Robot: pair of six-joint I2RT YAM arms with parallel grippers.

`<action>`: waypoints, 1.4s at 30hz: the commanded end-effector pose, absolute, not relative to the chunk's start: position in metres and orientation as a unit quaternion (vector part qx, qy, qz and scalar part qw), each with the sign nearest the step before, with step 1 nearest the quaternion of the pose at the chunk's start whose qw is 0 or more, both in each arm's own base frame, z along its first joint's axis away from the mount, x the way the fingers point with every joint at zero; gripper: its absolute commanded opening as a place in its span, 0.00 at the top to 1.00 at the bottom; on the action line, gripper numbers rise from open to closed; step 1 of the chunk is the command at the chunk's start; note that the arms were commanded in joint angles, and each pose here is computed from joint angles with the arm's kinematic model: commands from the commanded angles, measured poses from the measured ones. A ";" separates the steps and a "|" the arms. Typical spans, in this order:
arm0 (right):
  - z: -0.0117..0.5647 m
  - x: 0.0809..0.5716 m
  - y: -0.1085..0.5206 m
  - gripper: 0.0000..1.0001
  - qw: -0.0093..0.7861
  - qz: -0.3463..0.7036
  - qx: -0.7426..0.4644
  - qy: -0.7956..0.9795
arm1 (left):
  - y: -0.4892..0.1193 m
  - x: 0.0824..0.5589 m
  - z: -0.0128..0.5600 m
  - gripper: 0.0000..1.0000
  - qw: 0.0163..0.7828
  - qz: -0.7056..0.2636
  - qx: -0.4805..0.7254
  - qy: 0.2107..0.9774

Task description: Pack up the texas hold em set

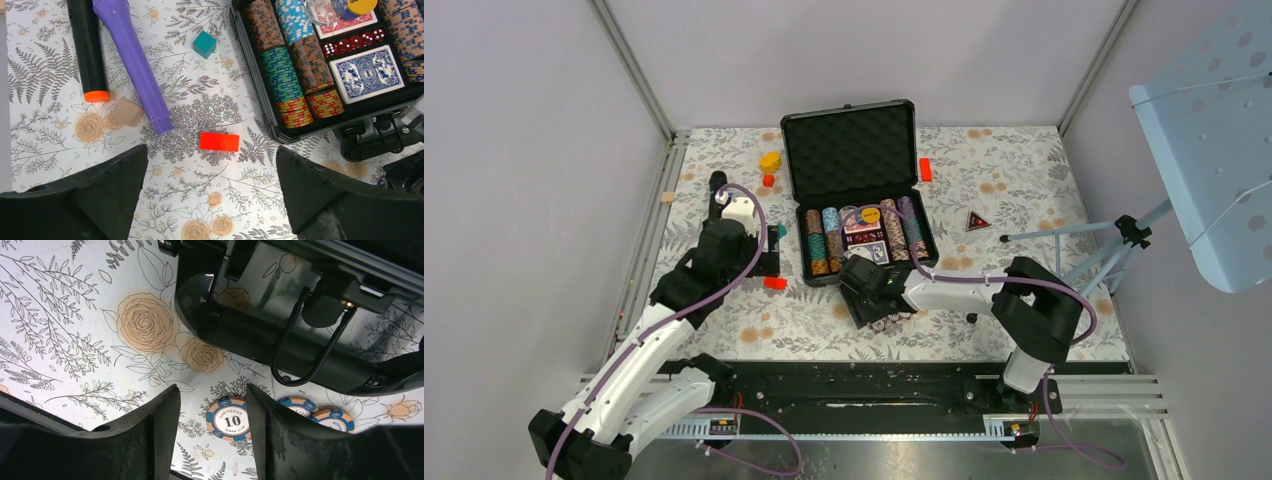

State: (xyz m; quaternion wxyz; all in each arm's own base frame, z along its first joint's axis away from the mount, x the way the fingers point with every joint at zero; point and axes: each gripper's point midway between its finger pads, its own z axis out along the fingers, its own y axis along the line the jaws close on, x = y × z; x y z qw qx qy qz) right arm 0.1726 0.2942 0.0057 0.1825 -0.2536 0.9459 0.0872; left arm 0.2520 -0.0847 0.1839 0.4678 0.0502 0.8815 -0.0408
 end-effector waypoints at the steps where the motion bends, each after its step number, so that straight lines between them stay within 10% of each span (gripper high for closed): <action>1: -0.043 0.120 0.221 0.43 0.055 -0.012 -0.234 0.971 | -0.089 0.258 0.190 0.01 0.482 -0.052 0.047 0.873; 42: -0.031 0.088 0.207 0.41 0.041 -0.035 -0.227 0.973 | -0.090 0.257 0.190 0.01 0.481 -0.055 0.049 0.874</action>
